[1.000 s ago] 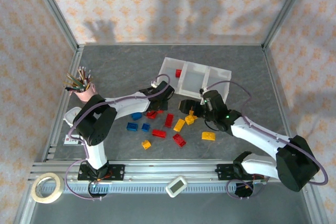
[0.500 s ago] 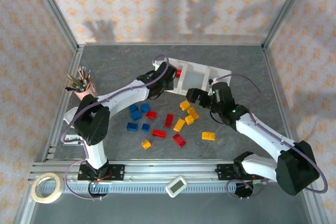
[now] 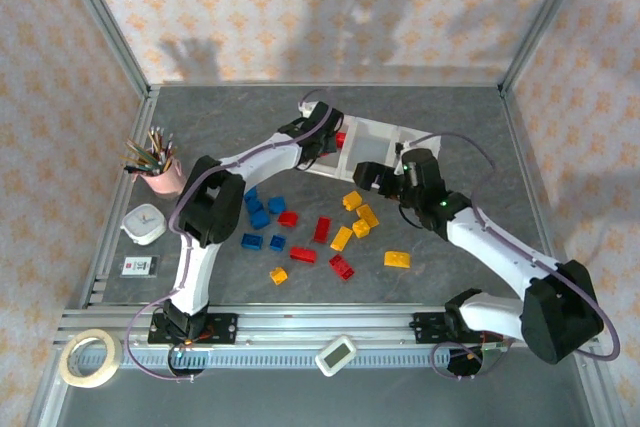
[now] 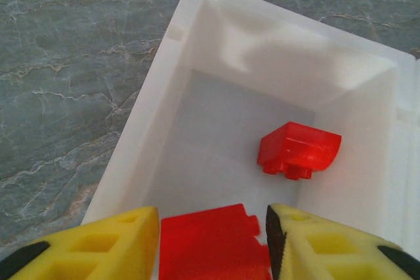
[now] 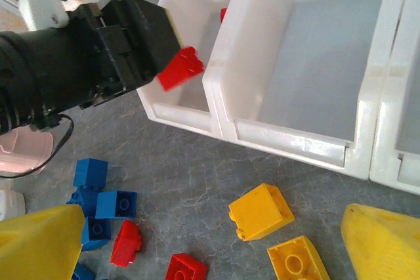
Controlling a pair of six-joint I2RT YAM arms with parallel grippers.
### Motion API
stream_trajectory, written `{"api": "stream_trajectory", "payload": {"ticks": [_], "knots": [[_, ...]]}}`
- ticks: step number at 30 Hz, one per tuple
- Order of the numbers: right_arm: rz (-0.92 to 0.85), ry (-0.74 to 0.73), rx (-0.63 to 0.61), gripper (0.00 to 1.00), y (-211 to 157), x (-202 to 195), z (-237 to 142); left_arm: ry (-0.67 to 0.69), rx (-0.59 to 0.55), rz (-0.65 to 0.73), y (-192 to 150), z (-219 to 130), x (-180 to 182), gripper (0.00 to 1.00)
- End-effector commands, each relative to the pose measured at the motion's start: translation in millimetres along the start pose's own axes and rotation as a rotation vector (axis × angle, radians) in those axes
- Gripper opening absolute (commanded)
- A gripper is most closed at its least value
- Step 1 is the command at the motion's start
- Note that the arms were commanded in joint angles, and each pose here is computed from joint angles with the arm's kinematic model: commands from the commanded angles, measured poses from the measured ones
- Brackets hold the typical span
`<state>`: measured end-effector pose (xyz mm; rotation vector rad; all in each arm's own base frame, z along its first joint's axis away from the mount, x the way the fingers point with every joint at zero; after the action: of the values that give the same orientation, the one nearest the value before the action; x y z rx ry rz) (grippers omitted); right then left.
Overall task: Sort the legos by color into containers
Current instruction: Place the lego in the container, then pick up the lego from the center of the table.
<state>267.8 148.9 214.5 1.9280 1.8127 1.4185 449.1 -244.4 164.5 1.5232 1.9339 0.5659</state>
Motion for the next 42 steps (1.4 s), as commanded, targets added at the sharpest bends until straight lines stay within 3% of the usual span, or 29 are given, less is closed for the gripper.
{"api": "stream_trajectory", "payload": {"ticks": [1,4,13,22,31,35,42], "knots": [[-0.038,-0.019,-0.025,1.00,13,3,-1,-0.034,-0.048,0.006,23,-17,-10,0.53],[-0.055,-0.013,-0.012,1.00,15,6,-2,-0.043,-0.060,0.015,28,-26,-10,0.58],[-0.050,0.023,0.083,1.00,-8,8,-4,-0.144,-0.039,0.020,20,-85,9,0.61],[-0.059,0.068,0.150,1.00,-44,16,-9,-0.072,0.053,0.072,-50,-125,57,0.65],[-0.041,0.139,0.207,1.00,-85,20,-3,0.013,0.166,0.098,-119,-125,83,0.69],[-0.034,0.142,0.212,1.00,-94,19,-2,0.082,0.163,0.116,-126,-118,89,0.71],[-0.029,0.119,0.201,1.00,-97,13,-2,0.066,0.203,0.144,-137,-107,79,0.68]]}}
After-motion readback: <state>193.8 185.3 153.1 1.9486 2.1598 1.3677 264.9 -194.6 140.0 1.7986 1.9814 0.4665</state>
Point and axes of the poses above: each hand's point on the last joint's axis, 136 mm out from that joint toward the fingers, its own z axis out along the fingers, its own x axis along the line the jaws close on, y = z × x, the point moved 8 cm from there along -z, back along the fingers, and after that the axes turned 3 degrees about -z, right-handed, at the moved point
